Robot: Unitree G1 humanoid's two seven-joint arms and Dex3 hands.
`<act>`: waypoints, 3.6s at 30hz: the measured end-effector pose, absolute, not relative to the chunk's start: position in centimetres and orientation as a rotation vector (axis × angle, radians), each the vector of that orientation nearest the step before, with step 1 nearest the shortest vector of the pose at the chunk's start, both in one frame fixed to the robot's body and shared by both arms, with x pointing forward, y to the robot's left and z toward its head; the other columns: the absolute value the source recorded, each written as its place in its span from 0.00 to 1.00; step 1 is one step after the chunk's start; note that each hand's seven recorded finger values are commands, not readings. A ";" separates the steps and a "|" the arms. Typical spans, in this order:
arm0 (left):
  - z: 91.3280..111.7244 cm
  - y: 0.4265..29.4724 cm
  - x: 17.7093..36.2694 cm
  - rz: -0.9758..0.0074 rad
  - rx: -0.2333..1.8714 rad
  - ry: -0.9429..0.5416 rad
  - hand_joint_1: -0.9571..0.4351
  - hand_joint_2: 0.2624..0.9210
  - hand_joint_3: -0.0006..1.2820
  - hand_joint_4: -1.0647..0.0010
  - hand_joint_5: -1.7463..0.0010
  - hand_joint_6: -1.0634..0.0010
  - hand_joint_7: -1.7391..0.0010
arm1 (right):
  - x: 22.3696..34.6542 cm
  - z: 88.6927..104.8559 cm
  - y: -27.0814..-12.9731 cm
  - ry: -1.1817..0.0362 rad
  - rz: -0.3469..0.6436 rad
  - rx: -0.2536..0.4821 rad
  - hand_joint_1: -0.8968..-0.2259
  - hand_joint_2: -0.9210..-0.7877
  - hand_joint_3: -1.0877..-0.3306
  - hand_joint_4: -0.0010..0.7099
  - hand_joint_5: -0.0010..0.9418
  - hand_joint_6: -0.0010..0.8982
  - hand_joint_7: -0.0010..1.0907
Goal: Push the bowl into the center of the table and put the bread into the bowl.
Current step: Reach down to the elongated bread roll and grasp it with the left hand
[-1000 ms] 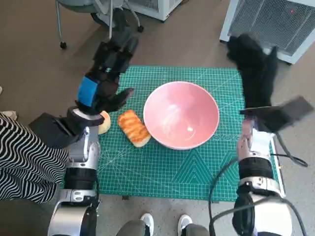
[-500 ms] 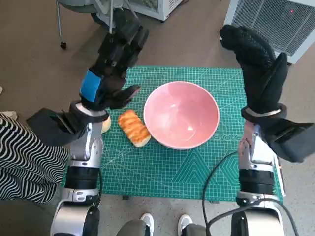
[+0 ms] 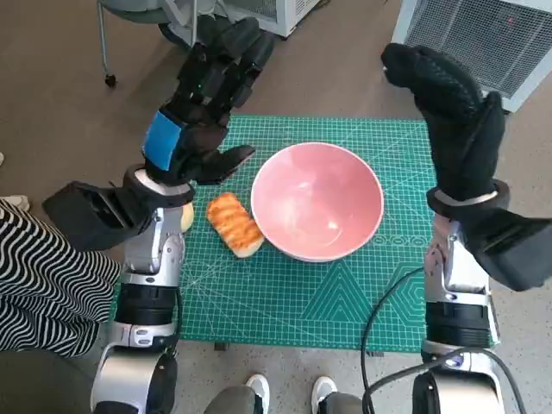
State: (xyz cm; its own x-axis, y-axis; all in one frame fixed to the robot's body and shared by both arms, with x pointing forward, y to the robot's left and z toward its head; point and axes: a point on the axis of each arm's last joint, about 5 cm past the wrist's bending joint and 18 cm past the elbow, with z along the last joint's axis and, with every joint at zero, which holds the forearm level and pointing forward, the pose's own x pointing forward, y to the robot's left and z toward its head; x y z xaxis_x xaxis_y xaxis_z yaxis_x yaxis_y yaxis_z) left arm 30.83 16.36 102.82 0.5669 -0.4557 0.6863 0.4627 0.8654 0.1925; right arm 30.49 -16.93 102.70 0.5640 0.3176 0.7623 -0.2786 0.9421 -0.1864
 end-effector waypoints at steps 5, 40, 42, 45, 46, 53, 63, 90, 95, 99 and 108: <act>103.5 17.7 31.0 -0.536 0.069 -0.821 0.15 1.00 0.16 0.86 1.00 1.00 0.71 | 30.4 102.8 -16.9 -0.911 0.351 -0.047 0.17 0.00 0.59 0.25 0.02 0.12 0.37; 107.9 24.9 30.8 -0.677 0.994 -0.299 0.51 0.69 0.00 0.84 1.00 0.67 0.95 | 30.1 102.4 -17.6 -0.893 0.323 -0.054 0.17 0.00 0.61 0.27 0.01 0.09 0.38; 107.3 24.8 31.0 -0.696 1.007 -0.285 0.50 0.69 0.00 0.84 1.00 0.67 0.95 | 30.1 102.4 -17.6 -0.893 0.323 -0.054 0.17 0.00 0.60 0.27 0.01 0.09 0.38; 106.4 24.5 31.3 -0.729 1.034 -0.254 0.51 0.69 0.00 0.83 1.00 0.66 0.95 | 30.0 102.4 -17.6 -0.893 0.322 -0.053 0.17 0.00 0.60 0.27 0.01 0.09 0.38; 106.2 24.4 31.3 -0.736 1.044 -0.246 0.51 0.69 0.00 0.83 1.00 0.66 0.95 | 30.0 102.4 -17.7 -0.893 0.321 -0.053 0.17 0.00 0.60 0.26 0.01 0.09 0.38; 104.5 23.7 31.9 -0.785 1.096 -0.182 0.52 0.68 0.00 0.81 0.99 0.65 0.96 | 30.0 102.3 -17.8 -0.890 0.318 -0.050 0.18 0.00 0.60 0.26 0.00 0.09 0.39; 102.2 23.2 32.4 -0.823 1.120 -0.069 0.53 0.69 0.00 0.81 1.00 0.65 0.98 | 29.8 101.7 -18.1 -0.869 0.308 -0.053 0.19 0.00 0.60 0.25 0.00 0.09 0.39; 99.7 22.4 33.2 -0.820 1.158 0.019 0.52 0.71 0.00 0.82 1.00 0.63 0.99 | 29.6 101.6 -18.5 -0.870 0.296 -0.057 0.21 0.00 0.60 0.24 0.00 0.08 0.39; 99.2 22.3 33.3 -0.812 1.167 0.038 0.53 0.71 0.00 0.81 1.00 0.63 0.99 | 29.6 101.5 -18.5 -0.870 0.295 -0.057 0.21 0.00 0.60 0.24 0.00 0.08 0.39; 99.0 22.1 33.4 -0.804 1.186 0.049 0.53 0.71 0.00 0.80 1.00 0.62 0.99 | 29.6 101.5 -18.6 -0.869 0.295 -0.057 0.21 0.00 0.60 0.24 0.00 0.09 0.39; 98.5 21.7 33.7 -0.782 1.213 0.061 0.54 0.72 0.00 0.77 0.99 0.58 0.99 | 29.6 101.5 -18.6 -0.868 0.293 -0.057 0.20 0.00 0.60 0.25 0.00 0.10 0.39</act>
